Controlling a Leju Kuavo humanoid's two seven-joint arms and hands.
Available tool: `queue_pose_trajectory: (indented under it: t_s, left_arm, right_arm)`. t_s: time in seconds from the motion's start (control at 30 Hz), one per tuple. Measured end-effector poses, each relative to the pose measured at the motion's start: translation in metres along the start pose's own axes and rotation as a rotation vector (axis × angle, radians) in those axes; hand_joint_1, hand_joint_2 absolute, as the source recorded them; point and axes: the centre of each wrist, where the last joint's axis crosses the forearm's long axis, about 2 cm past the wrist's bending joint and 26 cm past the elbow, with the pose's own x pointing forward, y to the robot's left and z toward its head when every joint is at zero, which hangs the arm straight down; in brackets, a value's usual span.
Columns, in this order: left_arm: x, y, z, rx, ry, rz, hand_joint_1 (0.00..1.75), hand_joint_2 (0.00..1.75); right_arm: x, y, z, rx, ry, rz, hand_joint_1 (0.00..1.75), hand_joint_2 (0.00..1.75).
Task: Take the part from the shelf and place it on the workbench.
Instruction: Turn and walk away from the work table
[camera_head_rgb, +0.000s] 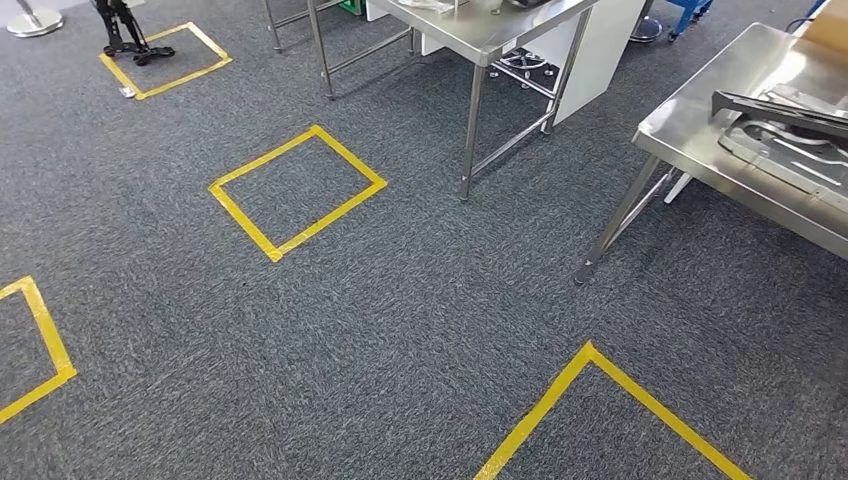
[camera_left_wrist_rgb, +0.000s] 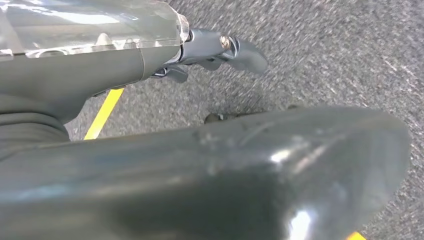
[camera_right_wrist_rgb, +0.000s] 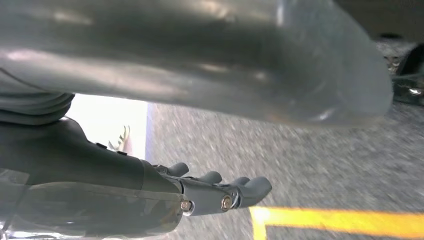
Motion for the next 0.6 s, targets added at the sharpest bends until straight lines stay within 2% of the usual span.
queue_pose_trajectory:
  t_s: [0.6]
  left_arm:
    - [0.0005,-0.0043,0.0,-0.024,-0.022,0.024,0.0,0.0]
  right_arm:
    - [0.0052,-0.0027,0.0004,-0.003,0.002,0.001,0.0,0.0]
